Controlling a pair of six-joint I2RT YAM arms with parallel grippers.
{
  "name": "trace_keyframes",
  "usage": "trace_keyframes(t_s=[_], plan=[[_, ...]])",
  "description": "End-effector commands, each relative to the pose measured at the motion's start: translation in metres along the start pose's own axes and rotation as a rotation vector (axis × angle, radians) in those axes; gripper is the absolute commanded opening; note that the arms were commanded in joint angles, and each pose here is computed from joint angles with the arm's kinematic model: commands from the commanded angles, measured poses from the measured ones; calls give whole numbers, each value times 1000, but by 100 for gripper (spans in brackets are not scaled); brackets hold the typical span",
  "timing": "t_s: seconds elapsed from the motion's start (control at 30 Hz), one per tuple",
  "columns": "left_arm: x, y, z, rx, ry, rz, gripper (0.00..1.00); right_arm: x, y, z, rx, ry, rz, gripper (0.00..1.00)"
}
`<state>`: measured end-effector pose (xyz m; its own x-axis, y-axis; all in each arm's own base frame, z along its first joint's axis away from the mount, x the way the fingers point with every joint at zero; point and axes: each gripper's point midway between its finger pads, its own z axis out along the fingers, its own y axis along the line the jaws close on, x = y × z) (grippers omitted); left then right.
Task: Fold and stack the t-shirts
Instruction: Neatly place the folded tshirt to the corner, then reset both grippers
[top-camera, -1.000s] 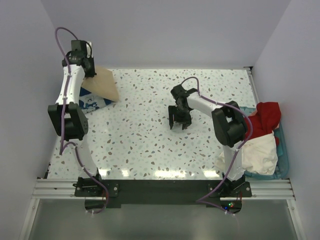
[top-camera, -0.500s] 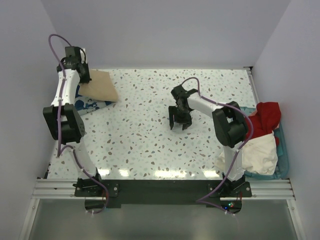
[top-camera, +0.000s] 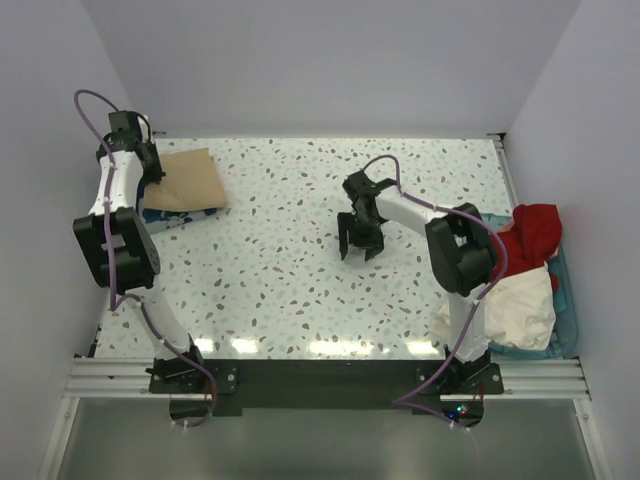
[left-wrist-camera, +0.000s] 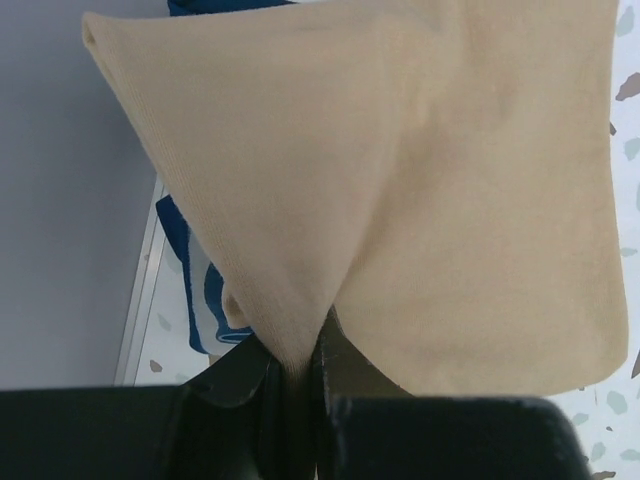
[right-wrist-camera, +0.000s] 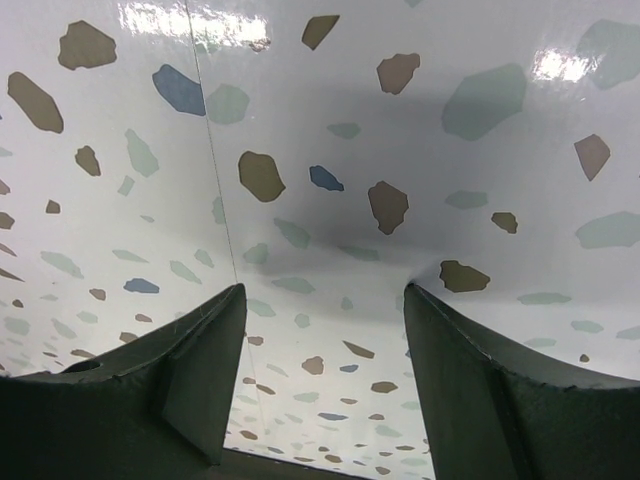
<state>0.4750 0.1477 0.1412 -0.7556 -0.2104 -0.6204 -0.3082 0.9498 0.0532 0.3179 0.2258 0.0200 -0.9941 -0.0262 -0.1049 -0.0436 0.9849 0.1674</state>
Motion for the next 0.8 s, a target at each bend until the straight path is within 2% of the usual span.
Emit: trace_keyframes(t_s=[0.0, 0.1, 0.13, 0.17, 0.2, 0.27, 0.37, 0.53, 0.77], plan=[[-19, 19, -1, -19, -78, -10, 0, 2, 4, -16, -31, -17, 0, 68], [-16, 30, 6, -47, -66, -46, 0, 4, 3, -19, -29, -23, -1, 68], [-13, 37, 9, -63, -52, -65, 7, 4, 2, -20, -28, -26, 1, 68], [-13, 44, 8, -88, -47, -96, 32, 5, 2, -22, -27, -29, 0, 68], [-12, 48, 8, -106, -43, -112, 44, 4, 2, -25, -32, -41, 1, 68], [-10, 61, 4, -155, -44, -156, 62, 5, 1, -28, -32, -42, 3, 68], [-12, 69, -6, -195, -71, -193, 76, 5, 2, -33, -38, -56, 3, 68], [-21, 69, -29, -189, -139, -223, 80, 7, -2, -43, -32, -81, 2, 68], [-20, 31, -69, 0, -280, -287, 84, 5, -7, -61, -24, -162, 14, 69]])
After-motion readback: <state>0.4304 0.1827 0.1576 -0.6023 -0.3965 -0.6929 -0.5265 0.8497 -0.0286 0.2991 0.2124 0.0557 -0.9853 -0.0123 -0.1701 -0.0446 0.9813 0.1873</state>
